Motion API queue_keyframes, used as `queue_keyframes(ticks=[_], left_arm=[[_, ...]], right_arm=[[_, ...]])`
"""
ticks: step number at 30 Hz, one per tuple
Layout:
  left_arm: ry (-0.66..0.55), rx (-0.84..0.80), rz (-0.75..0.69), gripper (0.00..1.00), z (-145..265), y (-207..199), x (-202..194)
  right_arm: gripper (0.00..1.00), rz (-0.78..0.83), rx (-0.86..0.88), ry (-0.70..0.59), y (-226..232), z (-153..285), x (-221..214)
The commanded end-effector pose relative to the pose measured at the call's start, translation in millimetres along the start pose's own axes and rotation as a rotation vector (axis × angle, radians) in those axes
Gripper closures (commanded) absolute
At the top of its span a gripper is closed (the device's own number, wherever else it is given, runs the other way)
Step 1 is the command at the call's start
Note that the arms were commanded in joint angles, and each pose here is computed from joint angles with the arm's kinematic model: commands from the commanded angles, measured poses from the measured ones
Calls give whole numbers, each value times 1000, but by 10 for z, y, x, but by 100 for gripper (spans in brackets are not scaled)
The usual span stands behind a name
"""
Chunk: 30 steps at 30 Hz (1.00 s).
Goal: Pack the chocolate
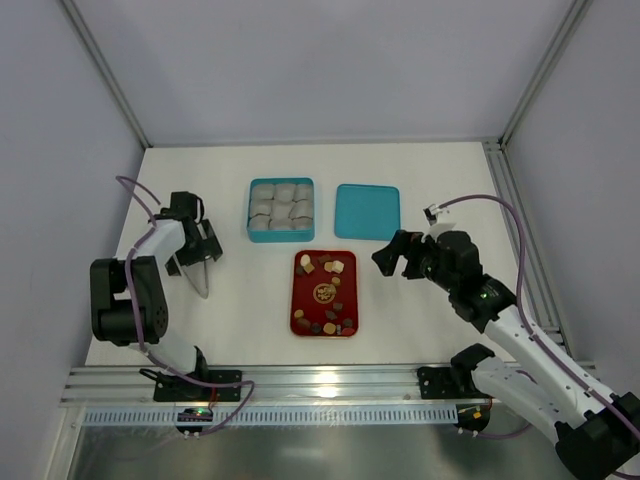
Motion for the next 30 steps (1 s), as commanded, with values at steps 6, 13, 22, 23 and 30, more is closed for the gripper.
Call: queue_keyframes(ticks=[6, 13, 22, 23, 30], left_arm=[[-15, -4, 11, 3, -213, -27, 204], [24, 10, 0, 16, -321, -10, 145], [37, -1, 24, 36, -267, -42, 143], [37, -3, 25, 39, -227, -40, 151], [-13, -53, 35, 50, 25, -111, 306]], right_arm=[[0, 6, 22, -51, 33, 57, 49], [0, 5, 27, -38, 29, 28, -13], [0, -12, 24, -40, 22, 44, -49], [0, -14, 26, -39, 26, 48, -54], [0, -37, 31, -49, 44, 78, -28]])
Point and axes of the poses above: each gripper's point midway between its finger pads, its own z axis back along the fingers, its own y axis along the line the jaws close on, x = y × z, the point moved 1 cm from there along z, back along the fingers, and after that the axes turned 14 degrees about z, right-handed, at the moved point
